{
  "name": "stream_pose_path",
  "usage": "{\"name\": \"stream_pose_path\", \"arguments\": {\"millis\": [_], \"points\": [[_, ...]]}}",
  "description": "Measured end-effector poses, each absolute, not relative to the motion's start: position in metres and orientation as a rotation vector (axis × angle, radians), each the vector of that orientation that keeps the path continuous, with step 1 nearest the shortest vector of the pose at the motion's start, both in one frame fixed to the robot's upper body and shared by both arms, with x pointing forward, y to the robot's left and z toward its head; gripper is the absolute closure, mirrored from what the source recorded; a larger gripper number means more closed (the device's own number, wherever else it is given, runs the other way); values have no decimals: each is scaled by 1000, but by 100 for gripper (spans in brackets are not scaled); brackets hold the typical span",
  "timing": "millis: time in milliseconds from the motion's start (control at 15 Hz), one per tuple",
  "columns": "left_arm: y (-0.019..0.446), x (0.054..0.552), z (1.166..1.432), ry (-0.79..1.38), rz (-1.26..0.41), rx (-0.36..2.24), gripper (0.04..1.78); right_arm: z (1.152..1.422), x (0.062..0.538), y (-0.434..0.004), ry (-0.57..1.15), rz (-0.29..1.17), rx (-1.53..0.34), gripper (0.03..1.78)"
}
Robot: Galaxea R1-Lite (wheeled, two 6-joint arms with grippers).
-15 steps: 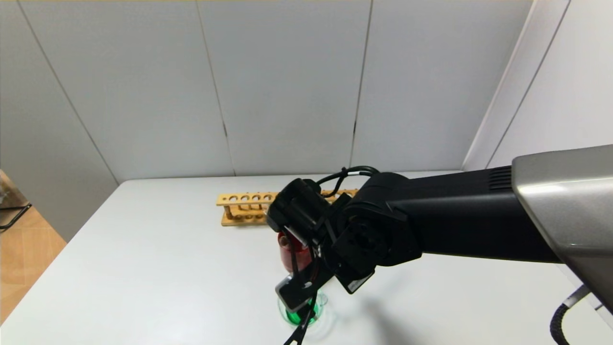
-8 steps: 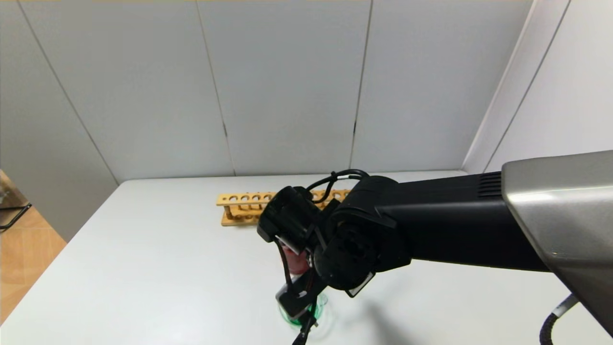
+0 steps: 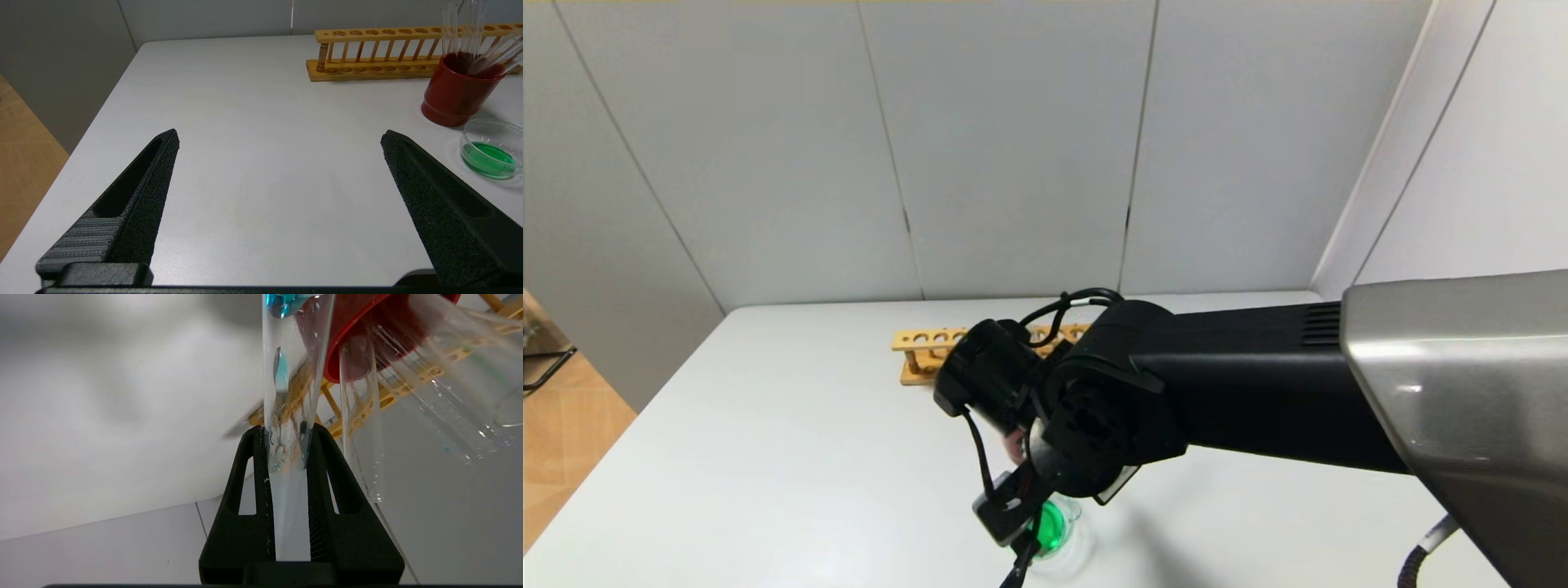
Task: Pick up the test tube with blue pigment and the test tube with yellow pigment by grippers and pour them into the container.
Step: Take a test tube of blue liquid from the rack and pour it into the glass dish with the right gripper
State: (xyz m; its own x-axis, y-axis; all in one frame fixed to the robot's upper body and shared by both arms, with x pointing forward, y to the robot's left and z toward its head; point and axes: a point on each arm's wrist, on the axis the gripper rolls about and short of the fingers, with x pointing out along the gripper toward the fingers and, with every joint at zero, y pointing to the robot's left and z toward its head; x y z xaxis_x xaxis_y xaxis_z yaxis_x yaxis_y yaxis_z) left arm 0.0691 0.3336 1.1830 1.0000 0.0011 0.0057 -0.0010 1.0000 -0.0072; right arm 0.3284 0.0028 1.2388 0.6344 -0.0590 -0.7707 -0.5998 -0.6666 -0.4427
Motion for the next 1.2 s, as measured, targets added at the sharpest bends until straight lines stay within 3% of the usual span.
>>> {"name": "stream_pose_path", "arguments": {"millis": [1200], "points": [[334,69,1183,-6,1,-7,7,1238,321,13,560,887,-2294,149]]}}
